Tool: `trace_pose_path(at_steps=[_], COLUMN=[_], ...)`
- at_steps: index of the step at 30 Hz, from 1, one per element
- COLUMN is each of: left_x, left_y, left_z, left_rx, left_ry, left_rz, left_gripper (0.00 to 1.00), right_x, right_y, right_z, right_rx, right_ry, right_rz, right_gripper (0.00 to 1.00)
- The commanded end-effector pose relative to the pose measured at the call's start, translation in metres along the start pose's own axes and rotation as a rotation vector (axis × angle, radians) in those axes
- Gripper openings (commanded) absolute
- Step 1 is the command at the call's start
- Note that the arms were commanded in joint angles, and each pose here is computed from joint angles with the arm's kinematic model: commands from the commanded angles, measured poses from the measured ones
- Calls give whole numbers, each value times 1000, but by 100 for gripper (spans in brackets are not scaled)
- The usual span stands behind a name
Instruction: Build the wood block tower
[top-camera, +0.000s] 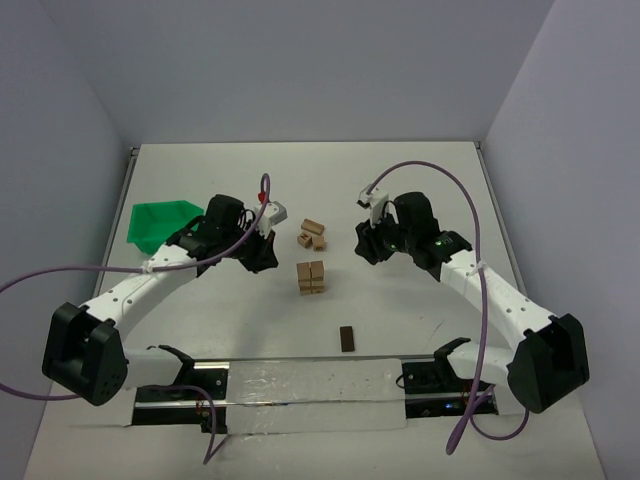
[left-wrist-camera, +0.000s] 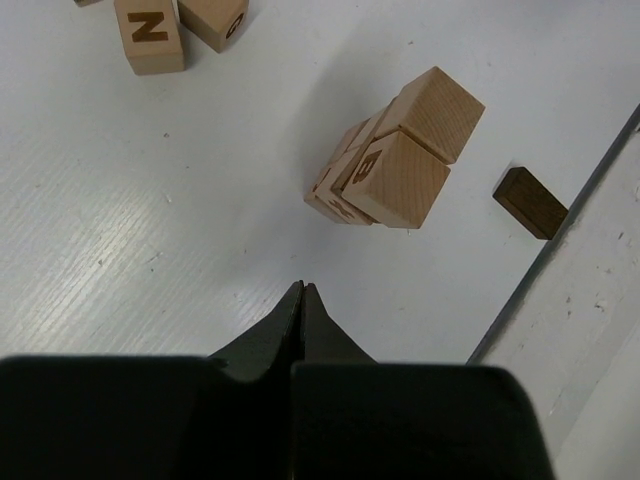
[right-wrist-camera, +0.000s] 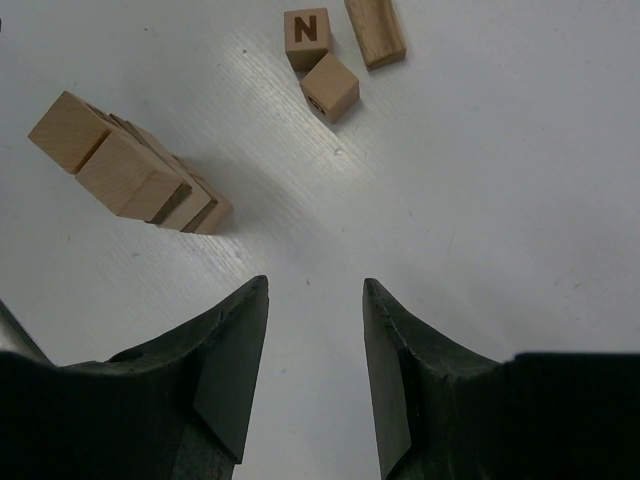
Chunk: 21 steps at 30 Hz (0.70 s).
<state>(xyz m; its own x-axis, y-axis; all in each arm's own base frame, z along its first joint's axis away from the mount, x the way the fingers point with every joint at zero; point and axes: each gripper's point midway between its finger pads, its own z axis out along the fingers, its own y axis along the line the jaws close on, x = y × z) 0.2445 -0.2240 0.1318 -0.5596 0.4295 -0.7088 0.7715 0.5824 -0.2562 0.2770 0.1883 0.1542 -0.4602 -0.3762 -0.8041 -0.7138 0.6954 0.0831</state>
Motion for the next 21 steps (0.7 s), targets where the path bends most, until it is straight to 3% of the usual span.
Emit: trace_pose_path(at_steps=[1,6,9,14,17,21], left_x=[-36,-46,-55,-72,-72,-63], left_y=[-4,-8,-1,8,8,16], left_z=[-20,-45,-66,-97,-107,-123], left_rx=[5,-16,-83,-193,-209,-279], left_ry=[-134,-188,-219,-321,-335,-350], left_rz=[107,187,192,133,81,68], left_gripper=[4,8,1,0,0,0], right_x=[-6,11,22,49,48,46], right_y=[6,21,27,32,26,34], right_z=[-7,-25,-43,-49,-47,-43], right_rx=[-16,-87,-95,-99,-45,-104], right_ry=[-27,7,28,126,138,140], right_rz=[-42,-132,-183,-113,-49,-101], right_gripper=[50,51,54,65,66,74])
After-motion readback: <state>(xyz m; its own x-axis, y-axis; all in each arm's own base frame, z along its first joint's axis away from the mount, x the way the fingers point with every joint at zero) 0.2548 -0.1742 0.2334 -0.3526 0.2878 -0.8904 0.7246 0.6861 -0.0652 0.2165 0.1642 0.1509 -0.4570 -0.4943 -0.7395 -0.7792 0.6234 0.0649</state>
